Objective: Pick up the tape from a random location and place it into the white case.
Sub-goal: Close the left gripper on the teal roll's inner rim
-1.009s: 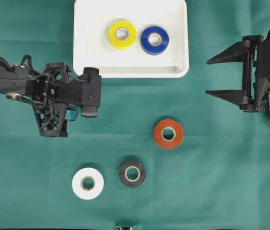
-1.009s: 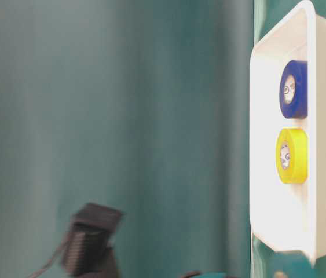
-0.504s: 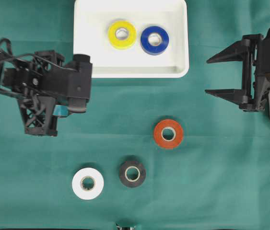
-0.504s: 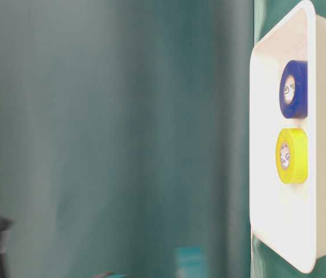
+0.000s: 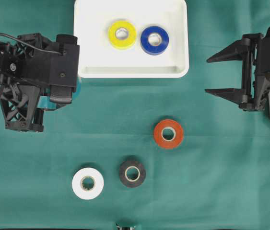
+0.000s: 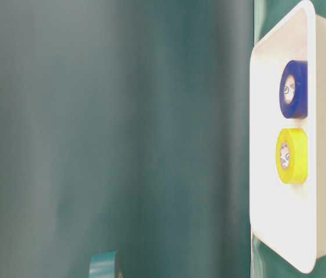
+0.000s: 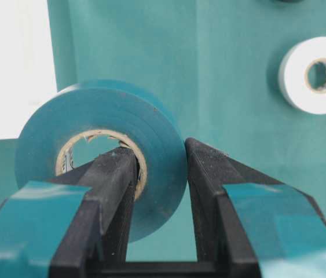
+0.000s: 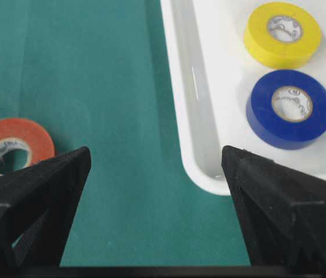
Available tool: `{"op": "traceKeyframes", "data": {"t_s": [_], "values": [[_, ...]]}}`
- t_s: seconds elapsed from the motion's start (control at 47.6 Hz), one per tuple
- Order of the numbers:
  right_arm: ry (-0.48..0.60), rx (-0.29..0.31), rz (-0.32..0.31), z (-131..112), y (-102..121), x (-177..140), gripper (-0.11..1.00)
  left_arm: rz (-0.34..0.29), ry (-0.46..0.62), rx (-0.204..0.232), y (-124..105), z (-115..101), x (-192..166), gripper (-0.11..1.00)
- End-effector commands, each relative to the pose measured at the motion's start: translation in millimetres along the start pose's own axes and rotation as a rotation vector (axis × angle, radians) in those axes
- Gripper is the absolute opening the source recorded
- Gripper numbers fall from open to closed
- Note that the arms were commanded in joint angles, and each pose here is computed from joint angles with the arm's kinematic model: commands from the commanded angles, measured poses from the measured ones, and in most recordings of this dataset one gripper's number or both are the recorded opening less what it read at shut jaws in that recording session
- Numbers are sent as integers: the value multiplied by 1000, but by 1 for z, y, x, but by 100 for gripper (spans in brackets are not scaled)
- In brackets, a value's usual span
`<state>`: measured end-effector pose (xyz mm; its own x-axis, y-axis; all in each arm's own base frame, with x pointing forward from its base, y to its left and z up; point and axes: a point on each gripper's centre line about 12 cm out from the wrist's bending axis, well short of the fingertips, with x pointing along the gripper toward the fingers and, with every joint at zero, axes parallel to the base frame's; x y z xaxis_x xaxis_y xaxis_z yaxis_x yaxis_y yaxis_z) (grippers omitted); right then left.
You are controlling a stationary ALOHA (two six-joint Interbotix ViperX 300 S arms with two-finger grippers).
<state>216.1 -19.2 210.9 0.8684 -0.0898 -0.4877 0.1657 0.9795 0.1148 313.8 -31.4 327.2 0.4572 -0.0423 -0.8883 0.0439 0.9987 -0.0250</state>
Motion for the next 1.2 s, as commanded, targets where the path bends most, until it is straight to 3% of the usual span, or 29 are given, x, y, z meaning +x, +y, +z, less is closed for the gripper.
{"op": "traceKeyframes", "data": {"t_s": [0.0, 1.177], "values": [[-29, 4, 4, 11, 1, -1, 90, -2, -46, 5, -1, 6, -15, 22], [-29, 4, 4, 11, 1, -1, 90, -1, -54, 5, -1, 5, -15, 22]]}}
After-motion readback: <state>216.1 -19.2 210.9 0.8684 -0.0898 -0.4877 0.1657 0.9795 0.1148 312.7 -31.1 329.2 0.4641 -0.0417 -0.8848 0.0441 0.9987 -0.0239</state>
